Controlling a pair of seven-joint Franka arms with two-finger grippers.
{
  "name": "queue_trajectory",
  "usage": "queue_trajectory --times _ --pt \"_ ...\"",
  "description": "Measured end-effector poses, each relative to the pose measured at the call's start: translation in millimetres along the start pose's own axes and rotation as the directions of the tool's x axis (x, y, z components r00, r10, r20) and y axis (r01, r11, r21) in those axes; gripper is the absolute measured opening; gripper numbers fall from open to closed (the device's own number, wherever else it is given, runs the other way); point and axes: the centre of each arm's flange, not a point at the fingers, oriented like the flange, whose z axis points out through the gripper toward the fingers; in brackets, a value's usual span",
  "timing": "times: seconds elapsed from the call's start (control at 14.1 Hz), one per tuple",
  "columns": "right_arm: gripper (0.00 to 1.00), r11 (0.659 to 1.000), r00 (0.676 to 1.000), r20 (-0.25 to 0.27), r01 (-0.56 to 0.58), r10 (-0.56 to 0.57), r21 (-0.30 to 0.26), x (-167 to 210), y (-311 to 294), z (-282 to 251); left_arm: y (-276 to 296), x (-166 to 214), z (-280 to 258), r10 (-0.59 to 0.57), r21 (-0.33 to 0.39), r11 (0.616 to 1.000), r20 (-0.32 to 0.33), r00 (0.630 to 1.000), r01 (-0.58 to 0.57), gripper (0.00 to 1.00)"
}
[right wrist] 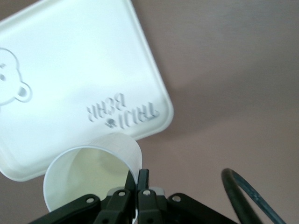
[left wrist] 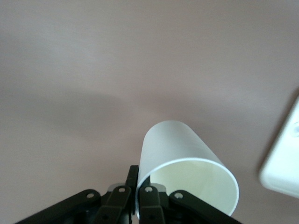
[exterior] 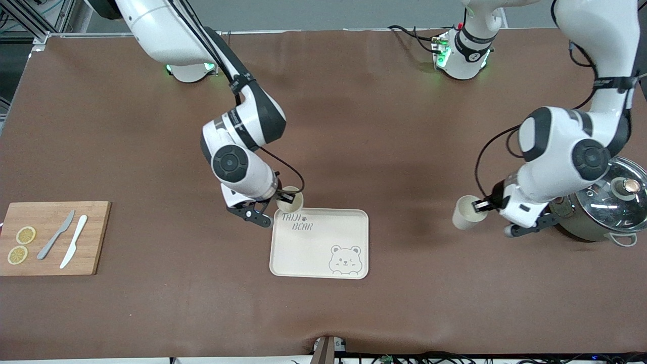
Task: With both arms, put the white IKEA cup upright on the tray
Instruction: 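Carry the cups with both grippers and lower them onto the tray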
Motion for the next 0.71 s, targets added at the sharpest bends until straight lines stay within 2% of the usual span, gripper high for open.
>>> queue_trajectory --times 0.28,0.71 --pt "0.03 1.0 0.999 -0.033 -0.018 0.018 0.018 19 0 24 87 -9 25 -0.118 -0.038 0.992 0.008 0.993 0.118 0.04" --pt "0.03 1.0 0.998 -0.06 -0.03 0.031 0.006 36 9 44 166 -23 63 -0.244 -0.09 0.965 0.021 0.97 0.244 0.04"
